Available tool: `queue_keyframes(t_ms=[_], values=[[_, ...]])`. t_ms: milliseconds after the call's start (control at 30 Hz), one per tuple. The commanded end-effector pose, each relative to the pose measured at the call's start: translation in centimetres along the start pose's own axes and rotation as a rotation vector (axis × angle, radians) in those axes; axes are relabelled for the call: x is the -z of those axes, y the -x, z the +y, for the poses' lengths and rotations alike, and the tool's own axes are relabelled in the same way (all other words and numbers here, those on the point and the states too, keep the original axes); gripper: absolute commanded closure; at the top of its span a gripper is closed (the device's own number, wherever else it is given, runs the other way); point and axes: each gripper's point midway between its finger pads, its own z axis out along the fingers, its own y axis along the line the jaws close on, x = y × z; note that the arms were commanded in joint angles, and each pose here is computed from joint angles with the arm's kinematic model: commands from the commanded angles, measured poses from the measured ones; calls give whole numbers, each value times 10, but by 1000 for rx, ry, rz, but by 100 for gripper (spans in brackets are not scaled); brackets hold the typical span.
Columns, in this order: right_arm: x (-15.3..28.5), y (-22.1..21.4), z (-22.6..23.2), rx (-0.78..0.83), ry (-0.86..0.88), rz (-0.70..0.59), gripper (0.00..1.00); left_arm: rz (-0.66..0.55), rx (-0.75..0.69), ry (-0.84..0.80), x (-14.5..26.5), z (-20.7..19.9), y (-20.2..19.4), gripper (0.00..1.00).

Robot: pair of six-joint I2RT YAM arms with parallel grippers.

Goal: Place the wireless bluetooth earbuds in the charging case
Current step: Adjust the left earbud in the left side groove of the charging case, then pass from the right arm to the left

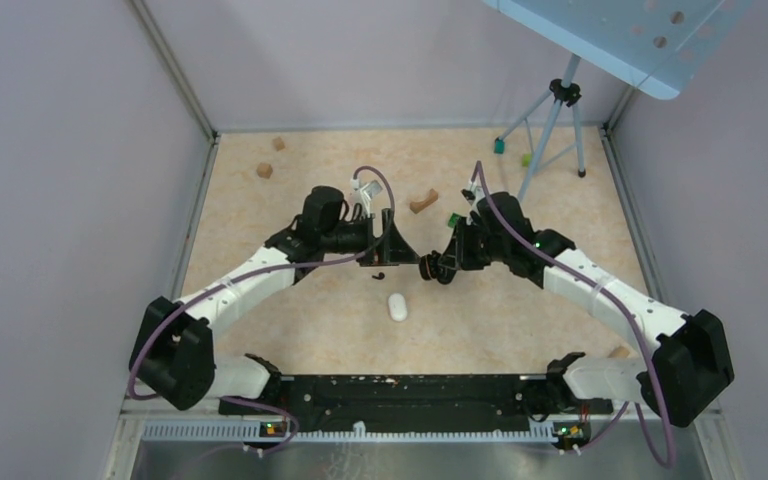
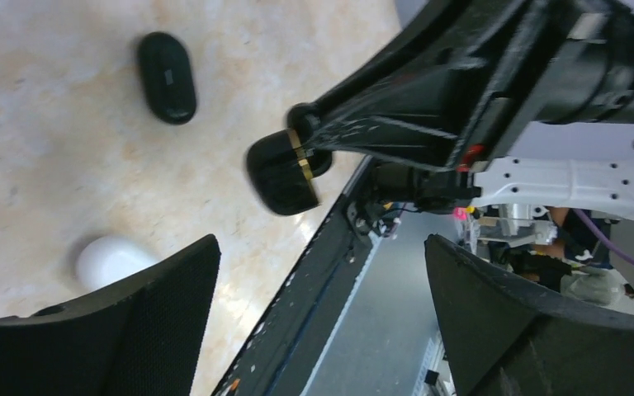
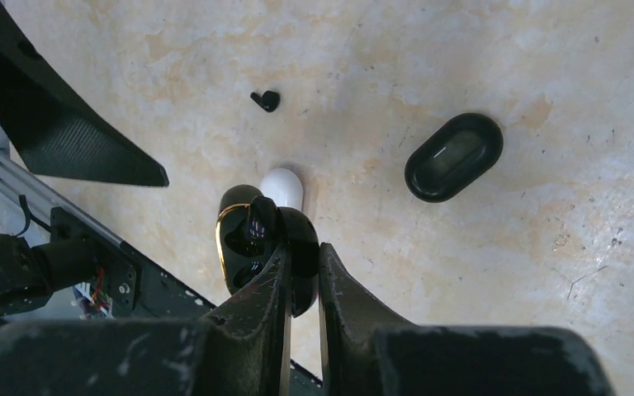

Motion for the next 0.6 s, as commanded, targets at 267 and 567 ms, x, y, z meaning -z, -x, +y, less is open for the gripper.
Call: queue_keyframes(t_ms=[267, 567], values=[[9, 30, 25, 4, 62, -74, 100, -76, -17, -84, -27, -25, 13, 19], [10, 30, 26, 1, 65, -77, 100, -49, 18, -53, -39, -13, 8, 32]])
